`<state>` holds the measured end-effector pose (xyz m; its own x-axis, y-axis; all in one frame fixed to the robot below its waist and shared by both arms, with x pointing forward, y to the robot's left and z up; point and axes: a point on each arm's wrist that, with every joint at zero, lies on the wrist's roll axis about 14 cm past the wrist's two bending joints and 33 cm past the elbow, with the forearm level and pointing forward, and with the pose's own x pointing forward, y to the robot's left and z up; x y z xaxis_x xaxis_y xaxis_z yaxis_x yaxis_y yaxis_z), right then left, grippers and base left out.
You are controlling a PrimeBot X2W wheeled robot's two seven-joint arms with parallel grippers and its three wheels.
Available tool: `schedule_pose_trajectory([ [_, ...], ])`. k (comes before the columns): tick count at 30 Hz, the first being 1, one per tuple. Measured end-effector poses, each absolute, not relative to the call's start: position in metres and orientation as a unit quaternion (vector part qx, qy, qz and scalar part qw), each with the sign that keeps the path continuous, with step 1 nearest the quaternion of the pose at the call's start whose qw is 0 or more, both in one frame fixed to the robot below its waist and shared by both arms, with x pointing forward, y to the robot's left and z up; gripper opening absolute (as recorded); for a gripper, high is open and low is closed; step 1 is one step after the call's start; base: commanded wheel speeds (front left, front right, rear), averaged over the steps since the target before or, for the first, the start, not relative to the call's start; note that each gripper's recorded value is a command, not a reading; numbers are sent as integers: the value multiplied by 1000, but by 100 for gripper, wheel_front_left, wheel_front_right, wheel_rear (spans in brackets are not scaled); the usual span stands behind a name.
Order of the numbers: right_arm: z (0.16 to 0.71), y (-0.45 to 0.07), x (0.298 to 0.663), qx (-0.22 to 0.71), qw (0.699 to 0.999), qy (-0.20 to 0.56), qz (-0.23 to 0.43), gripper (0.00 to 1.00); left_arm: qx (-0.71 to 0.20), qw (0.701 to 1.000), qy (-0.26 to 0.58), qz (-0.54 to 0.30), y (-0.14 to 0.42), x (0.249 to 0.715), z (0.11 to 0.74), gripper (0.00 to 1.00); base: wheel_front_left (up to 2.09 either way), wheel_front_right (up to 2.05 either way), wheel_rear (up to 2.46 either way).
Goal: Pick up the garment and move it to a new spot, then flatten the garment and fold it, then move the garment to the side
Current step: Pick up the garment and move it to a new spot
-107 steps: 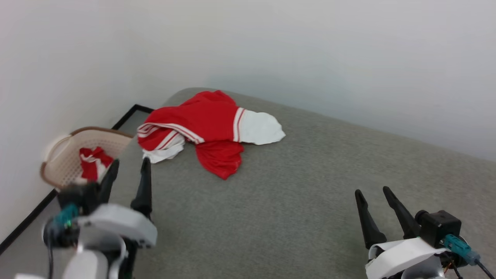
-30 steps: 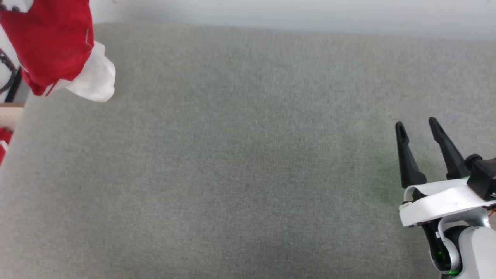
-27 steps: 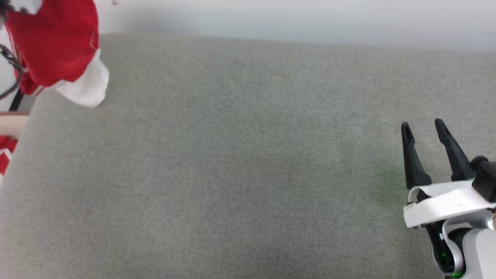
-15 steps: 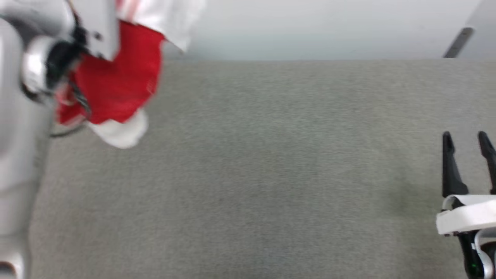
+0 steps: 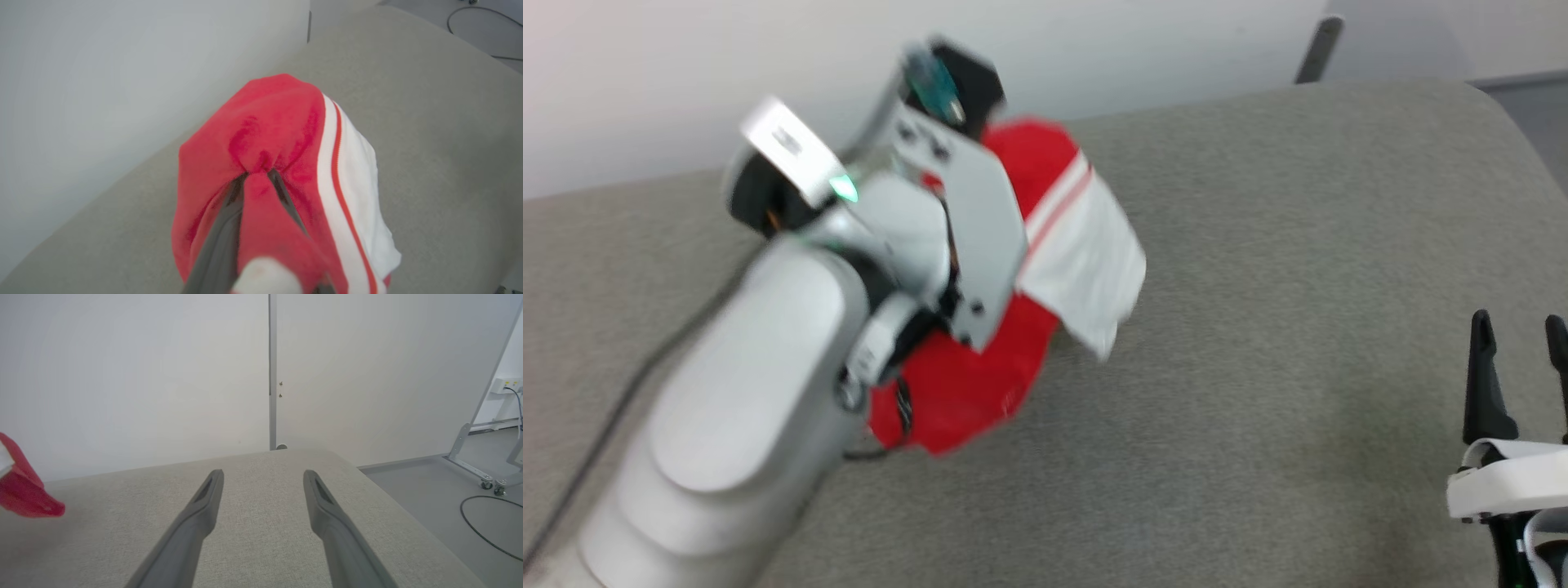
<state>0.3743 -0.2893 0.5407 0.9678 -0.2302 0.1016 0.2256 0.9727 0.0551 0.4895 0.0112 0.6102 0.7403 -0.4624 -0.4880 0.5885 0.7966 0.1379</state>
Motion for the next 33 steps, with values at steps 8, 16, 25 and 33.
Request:
schedule_pose_trajectory([
  [8,517,-301,356,35,988,-29,-145,100,114,863,349,-347,-33,455,499,0,0,0,0],
  [16,503,-298,357,41,988,-12,-145,100,98,820,449,-342,-30,435,418,0,0,0,0],
  [25,505,-287,367,45,991,-16,-127,100,103,809,460,-351,-27,436,410,33,0,0,0],
  [33,515,-276,376,38,994,-24,-100,100,112,823,426,-358,-20,446,440,100,0,0,0],
])
